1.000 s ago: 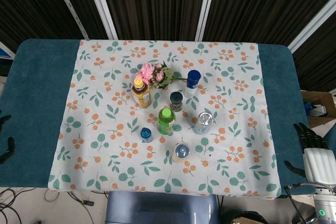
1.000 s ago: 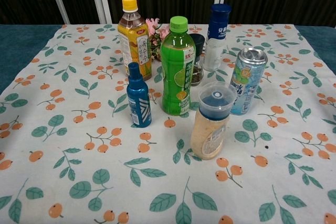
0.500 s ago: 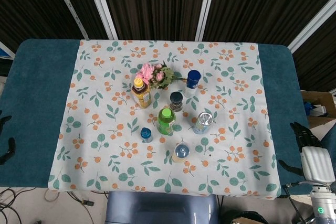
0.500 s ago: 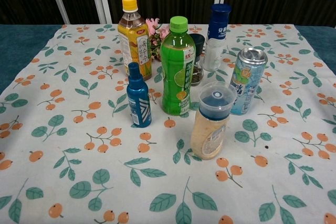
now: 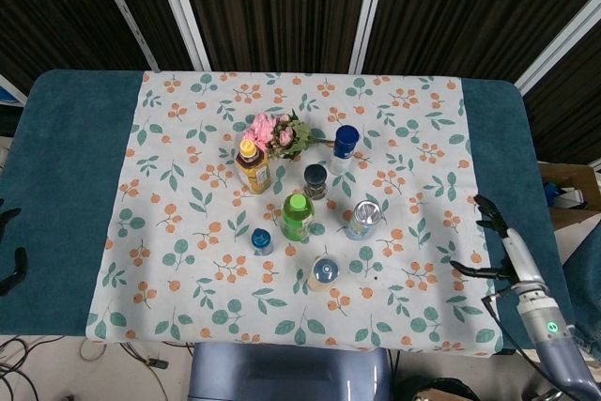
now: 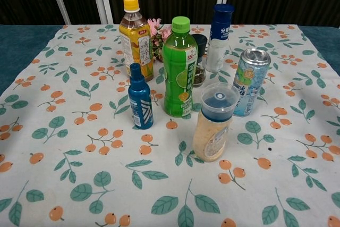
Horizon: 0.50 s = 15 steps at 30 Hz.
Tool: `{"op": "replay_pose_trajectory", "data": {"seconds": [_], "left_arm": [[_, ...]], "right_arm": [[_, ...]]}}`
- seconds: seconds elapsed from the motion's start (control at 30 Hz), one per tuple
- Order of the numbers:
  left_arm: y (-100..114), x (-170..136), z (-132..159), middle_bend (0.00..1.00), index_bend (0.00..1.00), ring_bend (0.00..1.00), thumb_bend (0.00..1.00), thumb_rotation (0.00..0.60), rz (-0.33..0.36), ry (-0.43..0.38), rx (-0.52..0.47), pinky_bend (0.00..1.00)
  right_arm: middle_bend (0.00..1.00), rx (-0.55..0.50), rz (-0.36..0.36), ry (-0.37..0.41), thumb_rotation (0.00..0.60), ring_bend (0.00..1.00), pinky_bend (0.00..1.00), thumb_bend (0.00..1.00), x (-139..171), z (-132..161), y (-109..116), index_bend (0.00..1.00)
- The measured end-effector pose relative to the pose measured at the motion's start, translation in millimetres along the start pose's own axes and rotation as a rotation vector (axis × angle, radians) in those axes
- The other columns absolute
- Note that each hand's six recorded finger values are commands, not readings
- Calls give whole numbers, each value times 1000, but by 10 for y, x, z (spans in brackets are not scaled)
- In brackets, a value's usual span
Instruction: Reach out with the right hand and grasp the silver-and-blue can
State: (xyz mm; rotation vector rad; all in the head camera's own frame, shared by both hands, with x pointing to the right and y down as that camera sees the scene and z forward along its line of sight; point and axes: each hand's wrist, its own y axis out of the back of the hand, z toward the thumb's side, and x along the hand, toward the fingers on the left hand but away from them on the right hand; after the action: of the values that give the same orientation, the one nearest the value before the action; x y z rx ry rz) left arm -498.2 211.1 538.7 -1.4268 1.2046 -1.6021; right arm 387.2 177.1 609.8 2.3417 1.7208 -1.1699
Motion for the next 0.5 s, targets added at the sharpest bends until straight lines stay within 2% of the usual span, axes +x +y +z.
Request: {"op": "replay_pose_trajectory", "data": {"seconds": [0.17, 0.5], "left_arm": [[-4, 3, -7, 54, 167, 42, 527, 600, -5, 5, -1, 0], [-11, 9, -10, 55, 167, 42, 528, 600, -10, 13, 2, 0]], "right_arm": [[71, -87, 41, -6, 600, 90, 177, 43, -353, 33, -224, 12], [71, -84, 68, -12, 600, 89, 177, 43, -629, -15, -633, 12]]}}
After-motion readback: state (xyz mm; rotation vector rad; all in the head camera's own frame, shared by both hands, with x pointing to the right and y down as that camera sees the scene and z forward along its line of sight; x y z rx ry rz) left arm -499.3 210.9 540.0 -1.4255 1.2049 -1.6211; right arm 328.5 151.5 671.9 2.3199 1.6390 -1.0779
